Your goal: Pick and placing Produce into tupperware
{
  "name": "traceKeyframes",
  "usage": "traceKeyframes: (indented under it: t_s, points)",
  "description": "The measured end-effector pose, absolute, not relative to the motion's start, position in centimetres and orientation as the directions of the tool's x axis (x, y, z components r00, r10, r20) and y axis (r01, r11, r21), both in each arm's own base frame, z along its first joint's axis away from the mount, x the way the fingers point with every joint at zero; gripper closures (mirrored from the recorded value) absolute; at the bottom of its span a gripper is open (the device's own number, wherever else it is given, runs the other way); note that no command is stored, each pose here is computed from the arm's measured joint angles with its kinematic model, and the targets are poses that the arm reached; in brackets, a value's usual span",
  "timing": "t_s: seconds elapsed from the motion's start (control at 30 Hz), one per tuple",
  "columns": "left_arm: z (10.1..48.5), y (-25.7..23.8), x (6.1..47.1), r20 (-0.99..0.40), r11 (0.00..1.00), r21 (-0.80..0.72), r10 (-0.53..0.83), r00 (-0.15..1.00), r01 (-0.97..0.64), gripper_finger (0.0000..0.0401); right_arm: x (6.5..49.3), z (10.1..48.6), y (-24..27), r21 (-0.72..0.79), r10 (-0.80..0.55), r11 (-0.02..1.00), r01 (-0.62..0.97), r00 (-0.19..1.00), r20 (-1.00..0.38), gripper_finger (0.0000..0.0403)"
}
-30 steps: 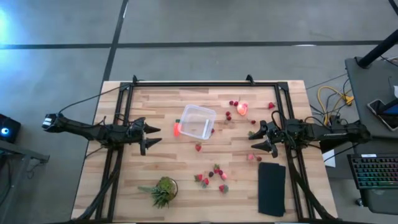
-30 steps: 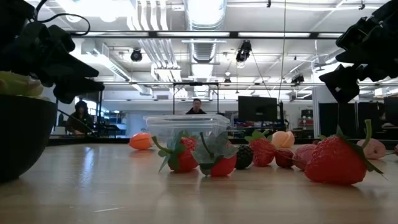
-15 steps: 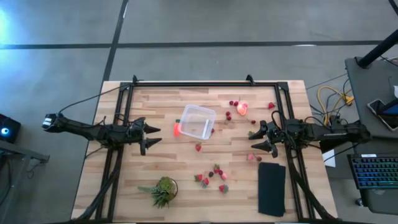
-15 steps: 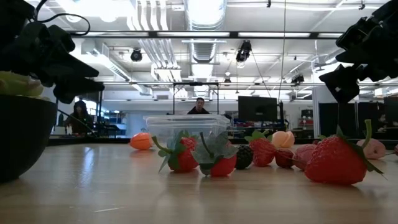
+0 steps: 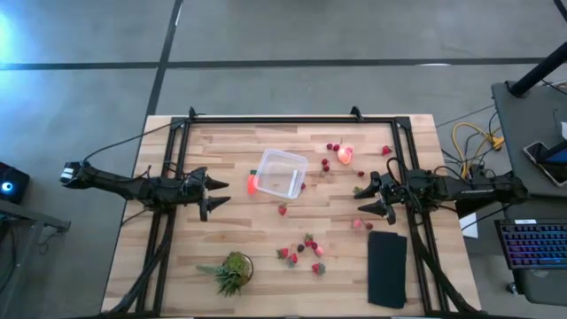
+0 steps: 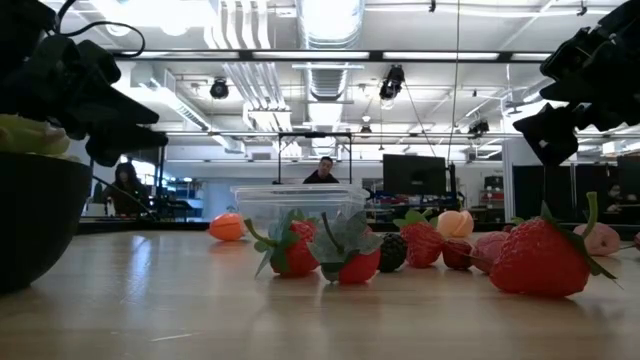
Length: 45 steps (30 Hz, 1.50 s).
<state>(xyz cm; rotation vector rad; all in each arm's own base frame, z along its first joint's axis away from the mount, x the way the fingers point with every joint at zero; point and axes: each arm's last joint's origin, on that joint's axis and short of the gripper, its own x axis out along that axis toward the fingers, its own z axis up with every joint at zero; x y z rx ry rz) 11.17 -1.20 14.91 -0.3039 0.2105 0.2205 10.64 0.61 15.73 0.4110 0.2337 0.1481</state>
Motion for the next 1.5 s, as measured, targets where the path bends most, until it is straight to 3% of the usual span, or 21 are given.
traceKeyframes:
  t_s: [0.93, 1.13, 1.37, 1.5]
  points:
    - [14.9, -1.2, 11.2, -0.237, 0.931, -0.272, 0.183, 0.954, -0.245, 0.0161, 10.7, 16.1, 0.6, 0.38, 0.189, 0.917, -0.118, 0.97, -0.154, 0.0184]
    - [14.9, -1.2, 11.2, -0.237, 0.931, -0.272, 0.182, 0.954, -0.245, 0.0161, 10.8, 17.7, 0.6, 0.352, 0.189, 0.919, -0.179, 0.982, 0.005, 0.0184]
    - [14.9, -1.2, 11.2, -0.238, 0.931, -0.271, 0.183, 0.954, -0.246, 0.0161, 10.5, 20.0, 0.6, 0.218, 0.188, 0.945, -0.242, 0.952, 0.242, 0.0184]
    - [15.0, -1.2, 11.2, -0.232, 0.957, -0.179, 0.184, 0.955, -0.228, 0.0161, 10.3, 20.7, 0.6, 0.259, 0.188, 0.927, -0.273, 0.932, 0.309, 0.0184]
